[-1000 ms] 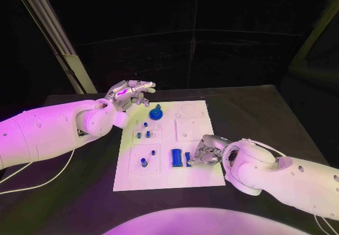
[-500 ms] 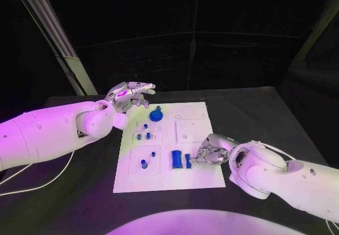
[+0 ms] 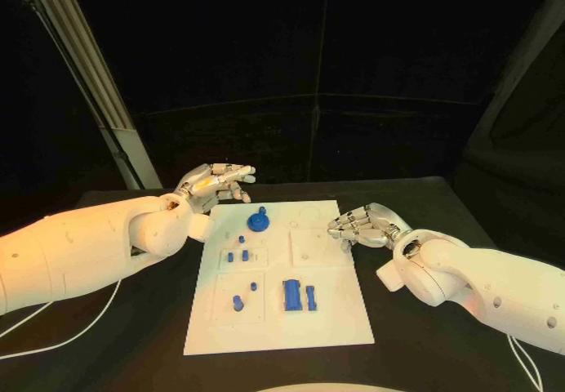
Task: Assemble the parts on the task board
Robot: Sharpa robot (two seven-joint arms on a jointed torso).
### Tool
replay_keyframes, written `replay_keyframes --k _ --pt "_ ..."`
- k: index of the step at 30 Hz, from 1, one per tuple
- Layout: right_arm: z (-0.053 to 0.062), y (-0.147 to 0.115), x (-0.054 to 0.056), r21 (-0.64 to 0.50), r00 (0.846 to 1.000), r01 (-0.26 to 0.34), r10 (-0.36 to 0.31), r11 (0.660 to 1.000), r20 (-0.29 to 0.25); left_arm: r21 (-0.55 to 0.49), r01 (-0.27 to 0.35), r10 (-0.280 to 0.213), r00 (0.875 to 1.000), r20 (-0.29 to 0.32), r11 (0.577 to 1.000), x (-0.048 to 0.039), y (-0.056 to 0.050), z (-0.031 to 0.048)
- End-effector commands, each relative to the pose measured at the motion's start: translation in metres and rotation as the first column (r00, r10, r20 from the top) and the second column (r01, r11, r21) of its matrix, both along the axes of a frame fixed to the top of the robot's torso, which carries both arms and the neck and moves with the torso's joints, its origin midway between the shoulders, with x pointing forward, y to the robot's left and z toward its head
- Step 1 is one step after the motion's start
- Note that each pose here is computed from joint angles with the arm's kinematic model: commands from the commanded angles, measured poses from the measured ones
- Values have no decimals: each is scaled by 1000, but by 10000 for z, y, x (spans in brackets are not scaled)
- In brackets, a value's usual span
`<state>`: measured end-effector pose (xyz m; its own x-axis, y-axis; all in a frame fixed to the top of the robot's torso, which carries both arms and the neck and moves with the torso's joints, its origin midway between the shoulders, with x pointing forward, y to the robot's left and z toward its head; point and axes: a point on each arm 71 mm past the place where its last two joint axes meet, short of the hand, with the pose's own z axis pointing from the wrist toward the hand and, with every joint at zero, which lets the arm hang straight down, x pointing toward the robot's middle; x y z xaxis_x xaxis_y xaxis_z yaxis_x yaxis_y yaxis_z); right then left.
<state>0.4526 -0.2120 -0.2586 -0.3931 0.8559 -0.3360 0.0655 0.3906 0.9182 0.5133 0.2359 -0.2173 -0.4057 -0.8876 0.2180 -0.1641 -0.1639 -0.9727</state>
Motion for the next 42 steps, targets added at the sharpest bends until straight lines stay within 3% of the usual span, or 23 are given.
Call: replay_keyframes --k 1,4,7,15,16,22,27,34,42 --pt "56 -31 183 327 998 36 -49 944 30 -34 -67 68 997 38 997 24 42 -10" --pt "9 -49 341 384 995 67 -88 921 37 -46 -106 108 993 56 993 46 68 -72" --pt "-30 -47 432 412 993 81 -108 907 44 -54 -137 140 988 67 989 63 86 -133" --pt "-105 -30 570 441 992 80 -116 894 55 -62 -209 213 975 65 976 88 111 -276" --pt "-149 -40 550 360 990 119 -138 925 30 -28 -143 144 989 29 989 67 74 -295" --pt "-90 -12 523 370 986 136 -162 919 39 -13 -159 159 987 32 987 33 31 -300" --pt "38 51 445 388 975 179 -217 904 56 23 -197 196 980 42 980 -53 -66 -299" --pt "244 150 242 404 945 268 -320 875 65 91 -285 278 957 80 954 -244 -249 -244" --pt "338 193 101 399 925 321 -374 859 61 141 -377 359 923 135 915 -437 -390 -128"
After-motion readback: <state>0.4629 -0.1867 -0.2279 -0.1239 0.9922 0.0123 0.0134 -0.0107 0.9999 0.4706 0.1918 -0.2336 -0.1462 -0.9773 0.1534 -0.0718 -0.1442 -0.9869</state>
